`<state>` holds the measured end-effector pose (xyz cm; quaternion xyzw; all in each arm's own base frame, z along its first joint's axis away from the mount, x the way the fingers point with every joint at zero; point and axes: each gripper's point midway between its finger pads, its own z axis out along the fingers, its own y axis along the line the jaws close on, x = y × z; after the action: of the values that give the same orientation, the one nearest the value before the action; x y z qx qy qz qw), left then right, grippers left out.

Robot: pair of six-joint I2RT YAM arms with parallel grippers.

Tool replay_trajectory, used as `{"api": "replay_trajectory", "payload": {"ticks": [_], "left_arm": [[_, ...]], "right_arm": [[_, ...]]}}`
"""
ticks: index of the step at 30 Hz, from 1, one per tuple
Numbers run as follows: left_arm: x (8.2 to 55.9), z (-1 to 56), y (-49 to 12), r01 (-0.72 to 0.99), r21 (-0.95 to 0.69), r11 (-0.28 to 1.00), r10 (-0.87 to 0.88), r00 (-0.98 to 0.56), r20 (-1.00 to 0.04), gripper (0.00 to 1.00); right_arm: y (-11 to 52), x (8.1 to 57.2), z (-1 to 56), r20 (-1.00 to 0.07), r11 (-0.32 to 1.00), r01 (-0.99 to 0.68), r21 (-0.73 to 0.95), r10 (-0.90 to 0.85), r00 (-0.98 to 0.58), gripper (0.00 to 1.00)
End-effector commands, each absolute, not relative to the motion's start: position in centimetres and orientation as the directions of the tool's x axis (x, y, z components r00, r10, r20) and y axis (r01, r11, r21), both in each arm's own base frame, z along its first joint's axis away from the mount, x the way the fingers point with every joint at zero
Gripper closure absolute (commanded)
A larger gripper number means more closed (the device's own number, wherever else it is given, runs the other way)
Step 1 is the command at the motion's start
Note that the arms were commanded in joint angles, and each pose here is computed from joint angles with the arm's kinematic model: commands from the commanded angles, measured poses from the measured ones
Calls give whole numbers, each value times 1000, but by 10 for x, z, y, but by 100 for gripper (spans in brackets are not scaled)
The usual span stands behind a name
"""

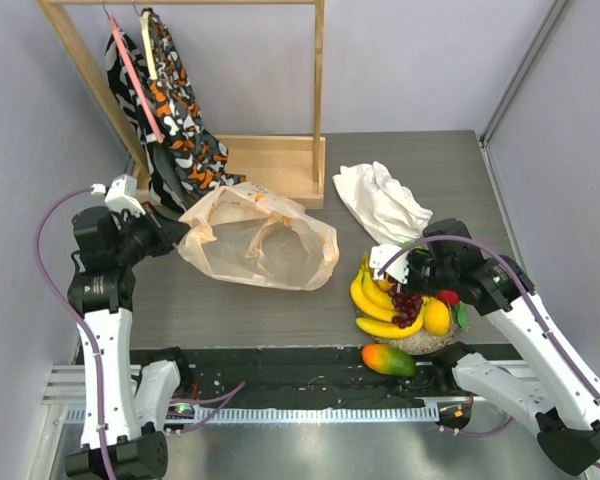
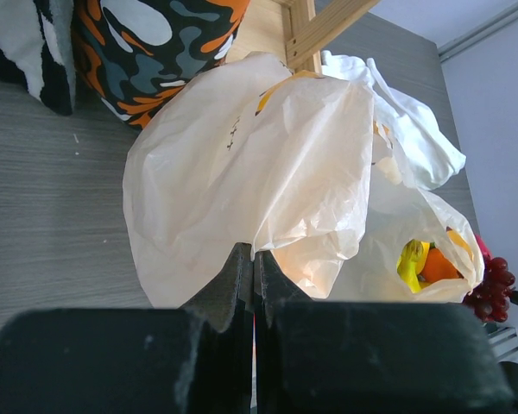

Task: Take the fake fruits out of the plastic bag
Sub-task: Place the fake fruit on the plate.

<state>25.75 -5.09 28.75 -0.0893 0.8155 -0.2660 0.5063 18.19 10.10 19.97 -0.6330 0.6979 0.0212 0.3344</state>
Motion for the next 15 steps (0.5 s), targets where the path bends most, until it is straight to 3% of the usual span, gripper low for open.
{"api": "replay_trajectory", "payload": {"ticks": [1,4,7,8,10,12,13,15], "left_arm": [[262,296,-50,148,-513,846,-406,-445,-798,100],[261,296,-50,149,-509,848,-403,-442,-802,100],[261,296,-49,147,-507,849,-403,-440,-803,100],[261,296,-49,147,-507,849,-403,-440,-803,100],[262,296,-49,146,-506,850,-402,-441,-803,100],[263,297,-48,147,-506,850,-403,-437,-804,100],[264,297,-48,148,-505,850,-402,-437,-804,100],[265,297,-48,147,-508,849,-404,-439,-803,100]], "right_arm": [[105,201,207,-508,224,-856,-465,-860,51,99],[104,205,201,-495,220,-858,-465,-868,45,96],[98,206,189,-459,224,-863,-453,-889,10,74],[96,208,187,-450,230,-860,-455,-893,-1,62],[91,211,191,-441,252,-844,-473,-897,-21,49],[94,213,206,-467,270,-829,-490,-884,-13,43],[96,213,214,-495,295,-823,-485,-869,-20,35],[110,209,243,-578,318,-821,-474,-816,17,28]]}}
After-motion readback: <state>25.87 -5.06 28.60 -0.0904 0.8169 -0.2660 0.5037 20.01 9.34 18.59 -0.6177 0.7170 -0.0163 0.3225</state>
